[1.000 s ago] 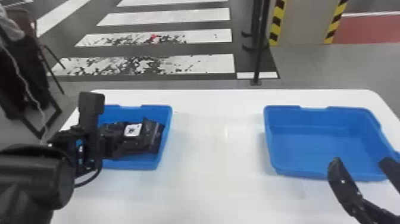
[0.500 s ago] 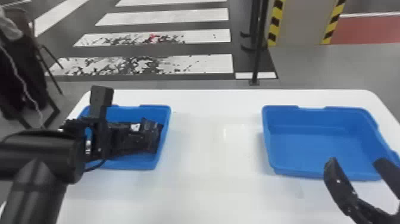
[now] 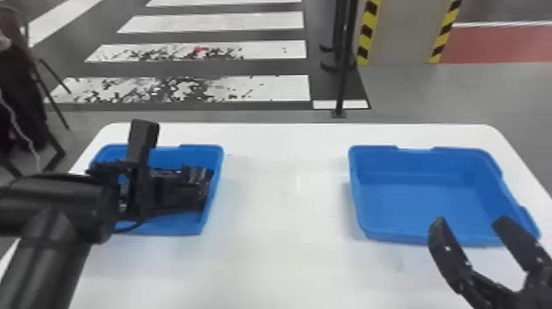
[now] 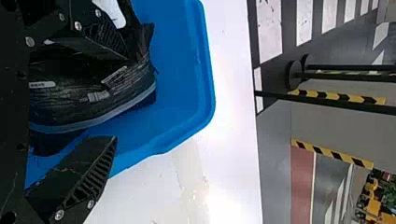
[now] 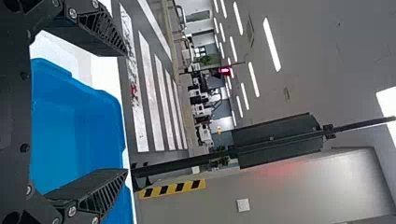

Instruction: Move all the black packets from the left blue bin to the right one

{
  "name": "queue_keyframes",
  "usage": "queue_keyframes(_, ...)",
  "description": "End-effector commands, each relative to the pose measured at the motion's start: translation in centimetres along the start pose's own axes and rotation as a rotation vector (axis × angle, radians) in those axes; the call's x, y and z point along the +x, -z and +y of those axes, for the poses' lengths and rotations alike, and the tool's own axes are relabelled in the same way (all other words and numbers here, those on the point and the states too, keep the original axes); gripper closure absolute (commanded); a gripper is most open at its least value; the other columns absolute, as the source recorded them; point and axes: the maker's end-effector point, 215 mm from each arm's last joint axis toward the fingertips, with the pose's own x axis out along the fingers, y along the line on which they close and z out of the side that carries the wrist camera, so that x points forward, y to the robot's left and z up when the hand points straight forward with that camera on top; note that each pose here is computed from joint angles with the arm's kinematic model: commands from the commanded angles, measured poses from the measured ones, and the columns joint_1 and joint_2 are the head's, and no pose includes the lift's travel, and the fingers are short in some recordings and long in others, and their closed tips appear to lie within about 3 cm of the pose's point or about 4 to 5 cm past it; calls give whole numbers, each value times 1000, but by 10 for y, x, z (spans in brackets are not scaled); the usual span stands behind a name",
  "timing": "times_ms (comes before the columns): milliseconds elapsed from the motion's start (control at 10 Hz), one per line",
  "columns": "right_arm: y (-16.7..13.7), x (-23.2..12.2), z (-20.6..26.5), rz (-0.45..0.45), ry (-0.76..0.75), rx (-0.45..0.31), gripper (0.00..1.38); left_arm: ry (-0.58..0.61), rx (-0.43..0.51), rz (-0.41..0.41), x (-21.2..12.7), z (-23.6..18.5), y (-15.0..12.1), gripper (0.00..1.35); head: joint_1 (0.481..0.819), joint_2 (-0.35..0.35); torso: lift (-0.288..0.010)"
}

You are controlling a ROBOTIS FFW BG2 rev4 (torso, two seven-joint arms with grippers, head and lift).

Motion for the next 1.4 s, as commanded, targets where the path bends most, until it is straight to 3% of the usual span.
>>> queue_keyframes(0, 1, 0, 0, 1, 1, 1, 147, 21, -19, 23, 4, -4, 8, 535, 695, 57, -185)
queue_keyframes(100, 1, 0, 0, 1, 1, 1, 147, 23, -15, 45, 4, -5, 14, 958, 695, 54, -185)
queue_keyframes(200, 0, 0, 0, 0, 1, 3, 147, 13, -20, 58, 4, -2, 21, 1144, 695, 51, -185)
queue_keyframes(300, 1, -1, 0, 2, 0, 5, 147, 0, -15, 56, 0, 2, 18, 1213, 695, 53, -185)
queue_keyframes(500, 0, -1, 0, 0, 0, 5, 147, -87, 15, 29, -46, 16, 2, 1211, 695, 63, -185)
queue_keyframes(800, -5, 1, 2, -9, -6, 2, 147, -105, 29, -107, -109, 6, -25, 1211, 695, 117, -185)
queue_keyframes(1000, -12, 6, 10, -31, -31, 23, 147, 17, 75, -221, -123, -47, -45, 1211, 695, 118, -185)
queue_keyframes(1300, -24, 18, 28, -69, -106, 53, 147, 272, 52, -351, -117, -134, -57, 1211, 695, 31, -185)
